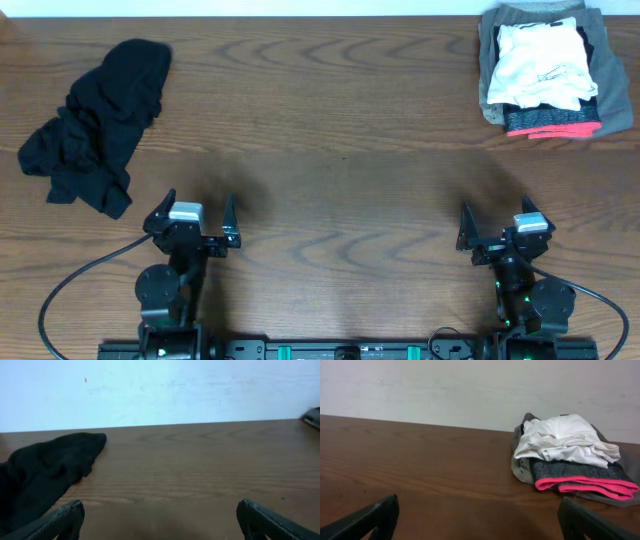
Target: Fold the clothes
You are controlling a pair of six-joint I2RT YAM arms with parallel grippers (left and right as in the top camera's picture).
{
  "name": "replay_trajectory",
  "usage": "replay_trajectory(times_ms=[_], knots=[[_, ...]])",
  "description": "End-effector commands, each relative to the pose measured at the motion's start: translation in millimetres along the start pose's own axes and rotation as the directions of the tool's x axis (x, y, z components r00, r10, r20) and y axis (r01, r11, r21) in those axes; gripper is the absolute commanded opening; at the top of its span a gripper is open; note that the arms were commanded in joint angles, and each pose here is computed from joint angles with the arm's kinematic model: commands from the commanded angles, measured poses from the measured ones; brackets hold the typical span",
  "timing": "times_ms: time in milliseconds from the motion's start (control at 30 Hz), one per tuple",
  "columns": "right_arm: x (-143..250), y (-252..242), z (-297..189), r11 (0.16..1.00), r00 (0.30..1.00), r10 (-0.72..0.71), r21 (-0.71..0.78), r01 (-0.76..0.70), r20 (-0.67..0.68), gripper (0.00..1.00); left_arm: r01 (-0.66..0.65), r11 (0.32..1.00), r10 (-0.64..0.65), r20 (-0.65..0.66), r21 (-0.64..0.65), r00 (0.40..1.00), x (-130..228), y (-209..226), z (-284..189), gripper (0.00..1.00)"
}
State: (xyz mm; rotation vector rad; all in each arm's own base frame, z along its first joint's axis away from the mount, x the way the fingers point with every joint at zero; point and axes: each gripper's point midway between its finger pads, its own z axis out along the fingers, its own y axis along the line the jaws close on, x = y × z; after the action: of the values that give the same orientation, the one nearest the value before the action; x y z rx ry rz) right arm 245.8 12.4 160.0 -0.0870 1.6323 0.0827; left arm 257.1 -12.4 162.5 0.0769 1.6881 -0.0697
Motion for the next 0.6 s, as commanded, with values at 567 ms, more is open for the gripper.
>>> replay_trajectory(times_ms=[567], knots=[[1, 1, 0, 1.0, 1.0, 0.007, -0.004, -0.007, -0.003, 0.99, -0.013, 1.0, 0.013, -0.023, -0.006, 1.0, 23, -1, -11, 0.98]])
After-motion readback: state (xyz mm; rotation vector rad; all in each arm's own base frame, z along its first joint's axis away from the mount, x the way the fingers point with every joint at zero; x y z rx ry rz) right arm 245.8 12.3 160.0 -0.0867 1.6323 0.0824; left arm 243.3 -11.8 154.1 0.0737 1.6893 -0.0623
